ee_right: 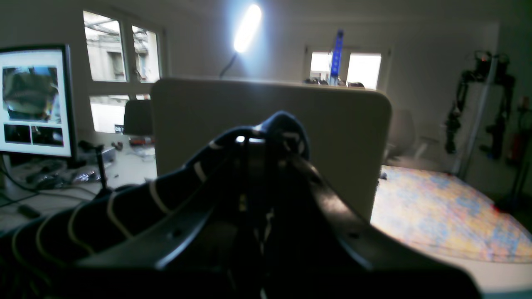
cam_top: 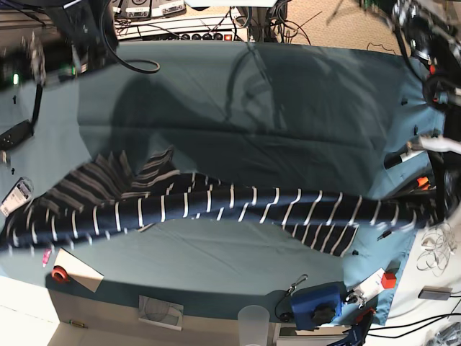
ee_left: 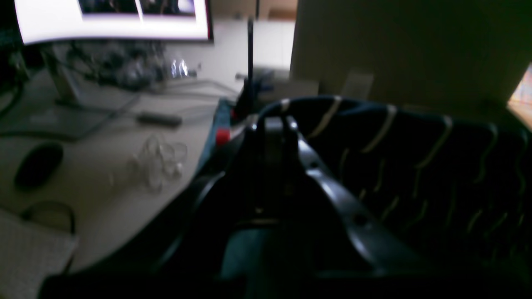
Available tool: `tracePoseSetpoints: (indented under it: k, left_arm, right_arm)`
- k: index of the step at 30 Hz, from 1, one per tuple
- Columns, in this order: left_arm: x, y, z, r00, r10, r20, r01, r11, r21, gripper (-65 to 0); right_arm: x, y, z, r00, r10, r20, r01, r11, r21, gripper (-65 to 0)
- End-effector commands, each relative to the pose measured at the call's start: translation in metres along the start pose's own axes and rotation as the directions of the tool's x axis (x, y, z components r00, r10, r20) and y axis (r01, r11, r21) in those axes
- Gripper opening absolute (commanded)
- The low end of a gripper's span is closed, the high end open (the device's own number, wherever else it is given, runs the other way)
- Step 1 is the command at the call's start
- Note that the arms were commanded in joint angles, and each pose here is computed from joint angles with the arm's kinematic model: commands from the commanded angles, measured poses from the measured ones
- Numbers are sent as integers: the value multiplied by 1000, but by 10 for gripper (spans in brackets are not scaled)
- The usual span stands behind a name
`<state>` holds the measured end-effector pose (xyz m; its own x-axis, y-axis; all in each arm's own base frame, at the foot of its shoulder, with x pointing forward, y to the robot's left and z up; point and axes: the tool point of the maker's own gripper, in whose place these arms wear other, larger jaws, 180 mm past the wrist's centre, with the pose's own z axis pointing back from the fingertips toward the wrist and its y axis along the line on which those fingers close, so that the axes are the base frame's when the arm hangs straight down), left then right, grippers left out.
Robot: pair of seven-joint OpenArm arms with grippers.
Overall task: Layout the t-shirt on the table in an organized manner, then fold the t-shirt properly
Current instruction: 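Lift the shirt edge with both grippers and swing it up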
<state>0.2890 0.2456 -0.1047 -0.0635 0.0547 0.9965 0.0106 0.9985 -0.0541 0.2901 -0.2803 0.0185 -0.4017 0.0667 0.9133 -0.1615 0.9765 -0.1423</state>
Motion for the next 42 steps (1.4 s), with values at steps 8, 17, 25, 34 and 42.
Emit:
tracePoseSetpoints:
  k: [8, 17, 25, 34, 42]
  left_arm:
    - [82, 5, -13, 964, -107, 244, 108, 994, 10, -650]
    - [151, 28, -5, 873, -239, 424, 187, 969, 162, -650]
    - [190, 32, 5, 802, -366, 472, 292, 930, 224, -650]
    - [183, 16, 0, 823, -329, 462, 309, 943, 122, -650]
    - [92, 13, -99, 967, -163, 195, 189, 975, -122, -650]
  right_arm:
    - [64, 19, -45, 970, 110, 218, -117, 993, 21, -650]
    - [114, -8, -60, 929, 82, 361, -54, 995, -86, -650]
    - [86, -21, -113, 948, -141, 284, 130, 990, 58, -650]
    - [51, -33, -127, 983, -132, 130, 134, 991, -7, -650]
    - [-87, -58, -170, 922, -297, -249, 288, 955, -73, -650]
